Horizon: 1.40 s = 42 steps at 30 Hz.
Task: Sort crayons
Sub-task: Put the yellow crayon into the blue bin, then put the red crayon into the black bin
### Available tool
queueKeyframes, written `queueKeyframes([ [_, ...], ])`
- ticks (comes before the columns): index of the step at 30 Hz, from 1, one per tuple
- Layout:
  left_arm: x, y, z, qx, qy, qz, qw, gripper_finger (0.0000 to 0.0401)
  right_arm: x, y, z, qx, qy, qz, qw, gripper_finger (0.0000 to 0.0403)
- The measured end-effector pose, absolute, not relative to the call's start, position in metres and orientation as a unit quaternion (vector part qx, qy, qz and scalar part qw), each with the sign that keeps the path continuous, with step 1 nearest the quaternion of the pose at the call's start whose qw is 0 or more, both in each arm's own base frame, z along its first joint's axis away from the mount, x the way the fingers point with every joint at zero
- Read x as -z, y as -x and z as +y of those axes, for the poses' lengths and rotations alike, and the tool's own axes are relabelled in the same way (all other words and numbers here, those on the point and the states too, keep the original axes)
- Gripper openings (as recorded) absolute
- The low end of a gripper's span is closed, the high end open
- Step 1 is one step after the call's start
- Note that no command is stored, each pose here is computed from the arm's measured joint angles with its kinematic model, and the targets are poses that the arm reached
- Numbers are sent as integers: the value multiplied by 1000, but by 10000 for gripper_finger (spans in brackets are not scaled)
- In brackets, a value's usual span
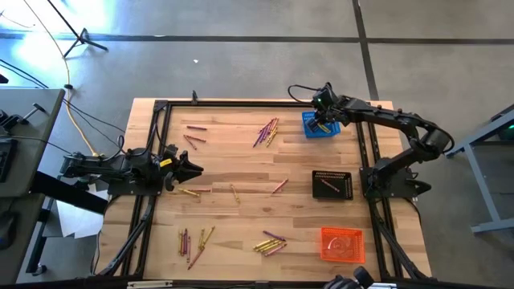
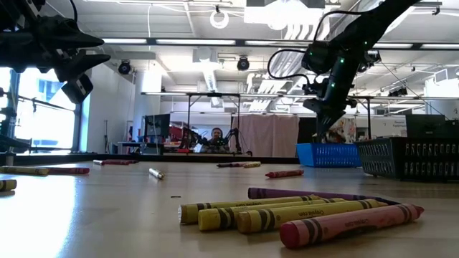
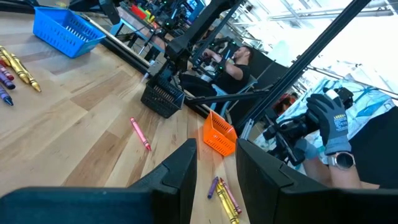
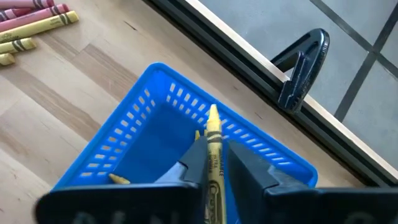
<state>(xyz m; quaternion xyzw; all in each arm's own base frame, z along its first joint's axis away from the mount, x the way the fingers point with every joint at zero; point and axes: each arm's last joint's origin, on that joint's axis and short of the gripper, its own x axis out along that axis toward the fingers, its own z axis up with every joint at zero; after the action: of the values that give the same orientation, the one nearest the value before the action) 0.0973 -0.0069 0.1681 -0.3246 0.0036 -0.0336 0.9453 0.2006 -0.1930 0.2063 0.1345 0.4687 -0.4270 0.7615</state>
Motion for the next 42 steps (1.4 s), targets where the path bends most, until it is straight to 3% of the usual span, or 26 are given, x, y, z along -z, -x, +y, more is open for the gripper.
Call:
queueKeyframes([
  [6, -168, -97, -7, 34, 324, 4, 945, 99, -205, -200, -189, 429, -148, 476, 754, 107],
  [13, -168, -97, -7, 33, 324, 4, 945, 99, -201, -217, -159, 398, -160, 501, 752, 113],
  [23, -168, -97, -7, 34, 325, 4, 945, 99, -201, -261, -61, 238, -57, 528, 813, 114],
  [29, -168, -97, -7, 34, 324, 4, 945, 99, -190, -274, -10, 158, 13, 540, 826, 114],
  [42, -168, -97, -7, 33, 324, 4, 945, 99, -147, -318, 16, 60, 166, 490, 853, 114],
])
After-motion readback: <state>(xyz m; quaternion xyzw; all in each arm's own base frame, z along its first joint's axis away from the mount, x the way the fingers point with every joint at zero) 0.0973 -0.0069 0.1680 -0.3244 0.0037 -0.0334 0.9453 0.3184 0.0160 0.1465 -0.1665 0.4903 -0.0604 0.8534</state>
